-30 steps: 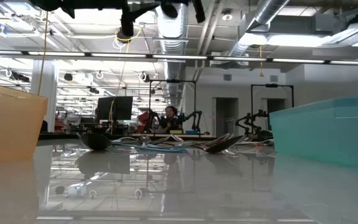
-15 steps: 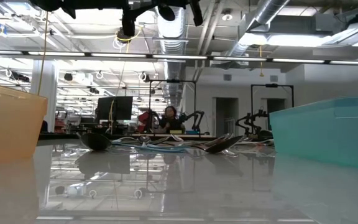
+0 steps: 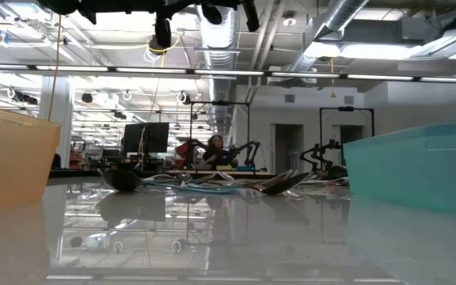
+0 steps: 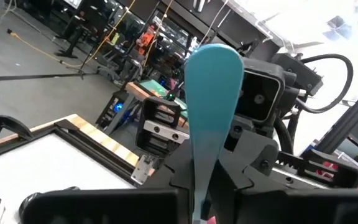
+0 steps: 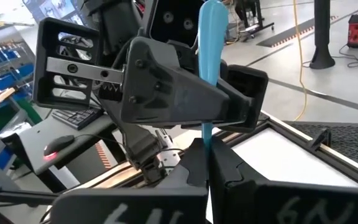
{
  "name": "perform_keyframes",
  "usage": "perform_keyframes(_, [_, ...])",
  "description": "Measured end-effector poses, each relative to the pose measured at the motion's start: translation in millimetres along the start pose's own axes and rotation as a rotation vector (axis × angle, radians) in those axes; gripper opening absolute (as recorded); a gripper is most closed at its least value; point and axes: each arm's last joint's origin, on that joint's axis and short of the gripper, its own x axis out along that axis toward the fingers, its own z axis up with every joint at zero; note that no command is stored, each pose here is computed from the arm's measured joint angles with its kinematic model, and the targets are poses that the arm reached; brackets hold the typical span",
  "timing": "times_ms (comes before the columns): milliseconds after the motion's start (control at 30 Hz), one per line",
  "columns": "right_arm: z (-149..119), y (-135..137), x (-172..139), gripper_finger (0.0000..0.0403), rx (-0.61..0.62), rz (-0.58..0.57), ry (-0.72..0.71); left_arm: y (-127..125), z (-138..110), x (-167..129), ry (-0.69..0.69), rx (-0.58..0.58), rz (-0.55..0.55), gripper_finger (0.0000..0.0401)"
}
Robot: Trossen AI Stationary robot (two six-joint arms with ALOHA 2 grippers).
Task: Sort silverware by color (type)
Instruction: Put the blue spoon into the orange bin
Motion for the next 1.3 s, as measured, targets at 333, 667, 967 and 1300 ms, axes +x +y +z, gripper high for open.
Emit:
perform_keyframes(333, [0, 0, 0, 0.0038, 0.012, -0.002, 0.004, 0, 0, 0, -0.002, 0.002, 0.006, 0.0007])
perform_keyframes(667, [5, -2, -4, 0.0151, -0.018, 0.034, 0.013, -3, 4, -3, -0.024, 0.0, -0.003, 0.0006])
perform_keyframes(967, [27, 1, -37, 0.0194, -0.035, 0.074, 0.057, -11, 6, -23, 0.045, -0.024, 0.039, 0.0006])
perform_keyframes(1300, [39, -5, -79, 0.0175, -0.056, 0.025, 0.188, -29, -9, -60, 0.288, -0.109, 0.089, 0.0006])
